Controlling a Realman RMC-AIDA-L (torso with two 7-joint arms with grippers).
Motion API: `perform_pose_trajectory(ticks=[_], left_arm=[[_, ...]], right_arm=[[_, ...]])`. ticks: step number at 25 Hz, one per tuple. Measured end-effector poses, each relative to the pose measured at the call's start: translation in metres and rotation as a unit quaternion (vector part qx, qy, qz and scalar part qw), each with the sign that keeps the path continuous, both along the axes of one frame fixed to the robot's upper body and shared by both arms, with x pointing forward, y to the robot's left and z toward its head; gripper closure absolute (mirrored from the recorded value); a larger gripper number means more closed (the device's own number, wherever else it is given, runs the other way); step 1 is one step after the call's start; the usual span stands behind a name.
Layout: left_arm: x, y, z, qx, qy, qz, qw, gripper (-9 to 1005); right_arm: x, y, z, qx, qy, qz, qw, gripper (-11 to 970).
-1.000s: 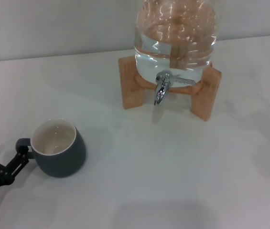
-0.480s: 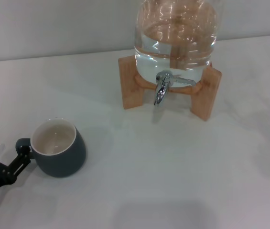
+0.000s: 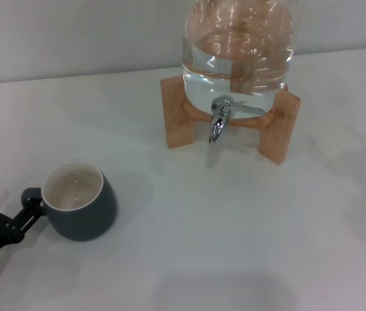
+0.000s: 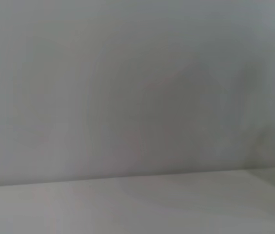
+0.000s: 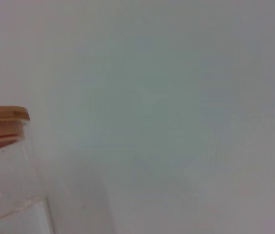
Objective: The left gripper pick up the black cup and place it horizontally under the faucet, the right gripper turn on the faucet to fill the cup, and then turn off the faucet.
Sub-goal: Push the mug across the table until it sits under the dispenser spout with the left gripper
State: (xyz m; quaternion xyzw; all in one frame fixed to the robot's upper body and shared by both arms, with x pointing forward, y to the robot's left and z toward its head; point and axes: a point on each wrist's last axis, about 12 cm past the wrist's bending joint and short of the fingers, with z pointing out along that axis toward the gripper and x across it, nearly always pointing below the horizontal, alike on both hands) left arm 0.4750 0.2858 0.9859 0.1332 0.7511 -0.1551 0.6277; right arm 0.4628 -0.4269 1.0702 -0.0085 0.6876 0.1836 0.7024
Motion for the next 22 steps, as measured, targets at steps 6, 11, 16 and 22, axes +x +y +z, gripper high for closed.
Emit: perform_pose_trajectory(ticks=[6, 11, 16, 22], left_arm=[[0.0007, -0.0007, 0.0001, -0.004, 0.003, -0.002, 1.000, 202], [0.0011, -0.0011, 0.0002, -0.003, 0.004, -0.006, 1.000, 251], [0.0054, -0.0011, -0.0010, 0.003, 0.014, -0.004, 1.000, 493], [0.0092, -0.0055, -0.0013, 0.009, 0.018, -0.014, 1.000, 704]], right_arm=[[0.0019, 0.0005, 0.0009, 0.001, -0.003, 0.000, 1.000, 116], [0.0038, 0.0012, 0.0012, 0.000, -0.003, 0.000, 1.000, 116], [0.0048, 0.0014, 0.0013, -0.001, -0.003, 0.000, 1.000, 116], [0.0048, 0.0012, 0.0012, -0.001, -0.002, -0.001, 1.000, 116]])
